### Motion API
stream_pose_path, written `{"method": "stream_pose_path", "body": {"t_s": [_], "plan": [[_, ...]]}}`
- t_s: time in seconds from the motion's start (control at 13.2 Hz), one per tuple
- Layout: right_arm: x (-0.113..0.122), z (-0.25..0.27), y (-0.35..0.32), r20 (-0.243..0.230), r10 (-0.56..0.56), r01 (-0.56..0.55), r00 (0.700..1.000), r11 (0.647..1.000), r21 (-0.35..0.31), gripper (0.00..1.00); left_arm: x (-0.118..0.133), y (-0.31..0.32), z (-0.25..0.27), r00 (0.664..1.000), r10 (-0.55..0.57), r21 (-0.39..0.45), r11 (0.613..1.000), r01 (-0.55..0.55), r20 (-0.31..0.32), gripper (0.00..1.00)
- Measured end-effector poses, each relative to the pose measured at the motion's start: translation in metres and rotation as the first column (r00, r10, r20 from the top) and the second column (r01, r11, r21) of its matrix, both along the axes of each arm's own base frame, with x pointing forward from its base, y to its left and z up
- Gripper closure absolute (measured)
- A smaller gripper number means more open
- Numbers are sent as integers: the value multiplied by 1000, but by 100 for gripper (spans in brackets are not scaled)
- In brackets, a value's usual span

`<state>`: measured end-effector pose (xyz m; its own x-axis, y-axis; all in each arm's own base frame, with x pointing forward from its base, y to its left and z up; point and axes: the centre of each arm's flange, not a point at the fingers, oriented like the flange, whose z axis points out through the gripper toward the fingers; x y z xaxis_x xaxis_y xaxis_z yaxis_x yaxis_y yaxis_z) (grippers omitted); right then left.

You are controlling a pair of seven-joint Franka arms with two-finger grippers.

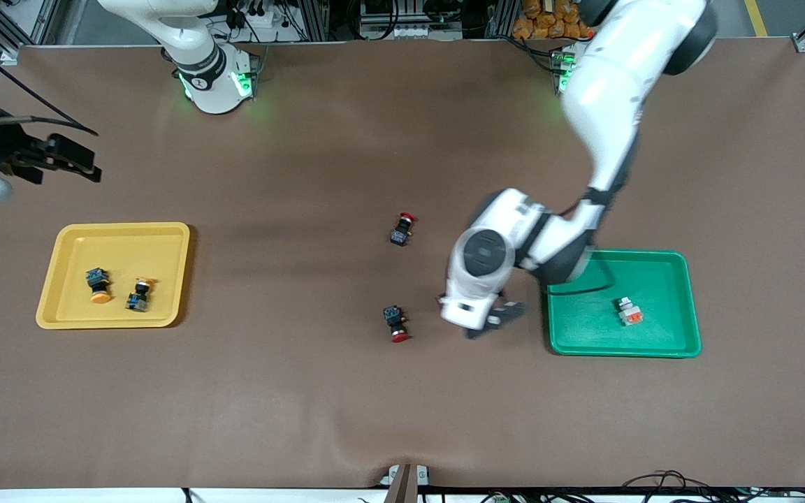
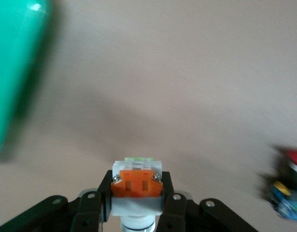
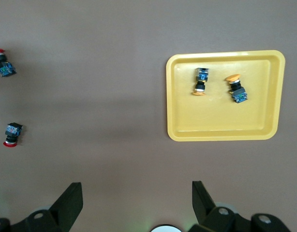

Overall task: Place green and yellow buttons in trays
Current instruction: 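Lower the white-orange button into the green tray and open the left gripper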

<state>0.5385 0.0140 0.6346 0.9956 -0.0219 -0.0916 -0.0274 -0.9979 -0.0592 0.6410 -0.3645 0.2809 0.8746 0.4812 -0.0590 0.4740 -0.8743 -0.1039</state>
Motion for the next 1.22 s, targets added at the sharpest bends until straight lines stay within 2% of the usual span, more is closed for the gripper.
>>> {"method": "stream_pose_path", "body": {"t_s": [0.23, 0.46, 0.61, 0.91, 1.22], "plan": [[-11, 8, -9, -20, -16, 16, 1000, 1000, 0, 0, 24, 94, 13, 995, 93, 37, 995, -91, -47, 59], [-15, 10, -8, -42, -44, 43, 998, 999, -5, 0, 31, 188, -15, 985, 123, 54, 992, -118, -121, 59], [-16, 11, -8, -40, -49, 49, 998, 999, -5, 0, 34, 235, -32, 979, 149, 46, 989, -144, -136, 59], [-16, 11, -7, -40, -51, 51, 998, 999, -6, 0, 35, 249, -38, 979, 159, 33, 987, -156, -128, 55], [-15, 14, -7, -29, -54, 54, 998, 999, -5, 0, 39, 244, -11, 986, 149, 19, 989, -148, -81, 11]]}}
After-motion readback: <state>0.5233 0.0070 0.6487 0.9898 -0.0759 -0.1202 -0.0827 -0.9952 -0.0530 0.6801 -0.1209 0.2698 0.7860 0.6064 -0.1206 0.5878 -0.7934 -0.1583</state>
